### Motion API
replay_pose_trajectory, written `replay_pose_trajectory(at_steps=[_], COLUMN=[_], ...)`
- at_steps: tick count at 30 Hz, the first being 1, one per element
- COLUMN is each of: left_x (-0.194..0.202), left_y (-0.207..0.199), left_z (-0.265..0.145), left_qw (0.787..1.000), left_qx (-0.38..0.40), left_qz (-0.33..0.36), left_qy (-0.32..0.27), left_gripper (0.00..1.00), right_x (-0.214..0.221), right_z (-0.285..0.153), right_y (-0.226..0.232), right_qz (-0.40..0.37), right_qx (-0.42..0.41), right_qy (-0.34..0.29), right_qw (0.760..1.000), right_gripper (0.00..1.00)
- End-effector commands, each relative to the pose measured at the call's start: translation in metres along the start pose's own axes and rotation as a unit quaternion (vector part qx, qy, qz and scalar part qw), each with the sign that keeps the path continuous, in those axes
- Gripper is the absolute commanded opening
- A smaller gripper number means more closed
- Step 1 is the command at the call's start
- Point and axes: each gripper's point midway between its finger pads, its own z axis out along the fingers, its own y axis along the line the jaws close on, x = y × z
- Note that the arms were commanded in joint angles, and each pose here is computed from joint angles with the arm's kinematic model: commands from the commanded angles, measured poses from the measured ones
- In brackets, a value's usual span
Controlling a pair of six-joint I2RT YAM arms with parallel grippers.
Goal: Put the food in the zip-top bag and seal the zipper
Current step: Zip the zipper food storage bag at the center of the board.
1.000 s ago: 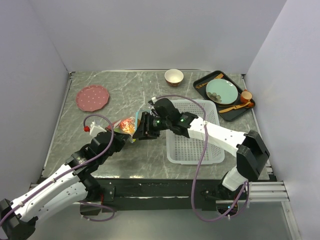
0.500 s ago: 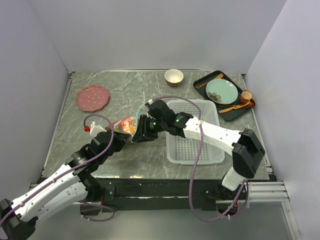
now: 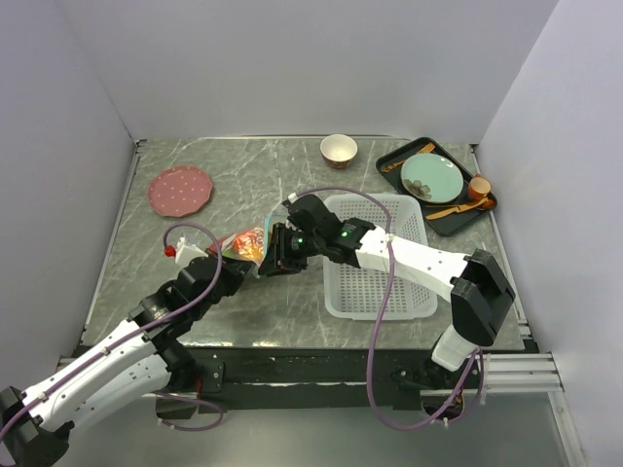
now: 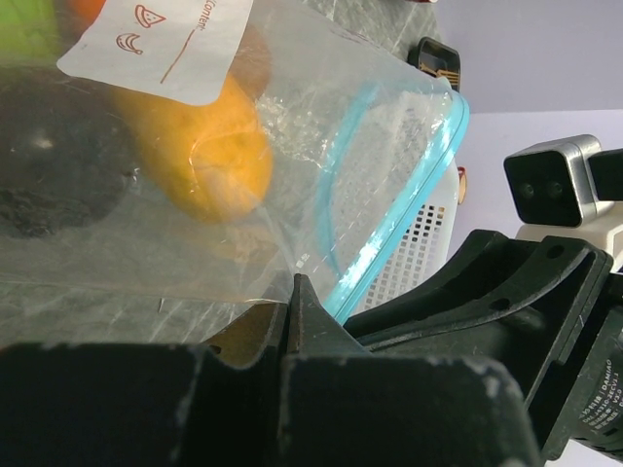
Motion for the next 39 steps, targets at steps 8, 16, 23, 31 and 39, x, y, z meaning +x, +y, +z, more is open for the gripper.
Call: replay_pose_trajectory(at_steps=[8, 16, 23, 31, 39], left_x=[-0.002, -0.002, -0.004, -0.001, 0.008], left_y=[-0.012, -0.011, -0.01, -0.007, 0.0], left_z=[-0.001, -0.001, -0.002, -0.004, -0.006], left_qw=[1.0, 1.0, 1.0, 1.0, 0.999], left_qx=[0.023, 0.023, 0.022, 0.024, 0.036], left_qz=[-0.007, -0.007, -0.01, -0.014, -0.035], left_qy=[-0.003, -0.003, -0.005, 0.001, 0.022], left_gripper=[0.01, 0.01, 0.02, 0.21, 0.32], right_x=[-0.011, -0.009, 0.004, -0.001, -0.007], right_z=[0.002, 0.002, 0.006, 0.002, -0.006], right_y=[0.018, 0.016, 0.008, 0.01, 0.019], right_qz=[-0.011, -0.004, 0.031, 0.039, 0.041], right_qx=[-0.021, -0.021, -0.044, -0.056, -0.08], right_qy=[-0.015, -0.013, -0.007, -0.032, -0.053], right_qw=[1.0, 1.0, 0.999, 0.997, 0.995], right_gripper=[0.29, 0.06, 0.06, 0.06, 0.09])
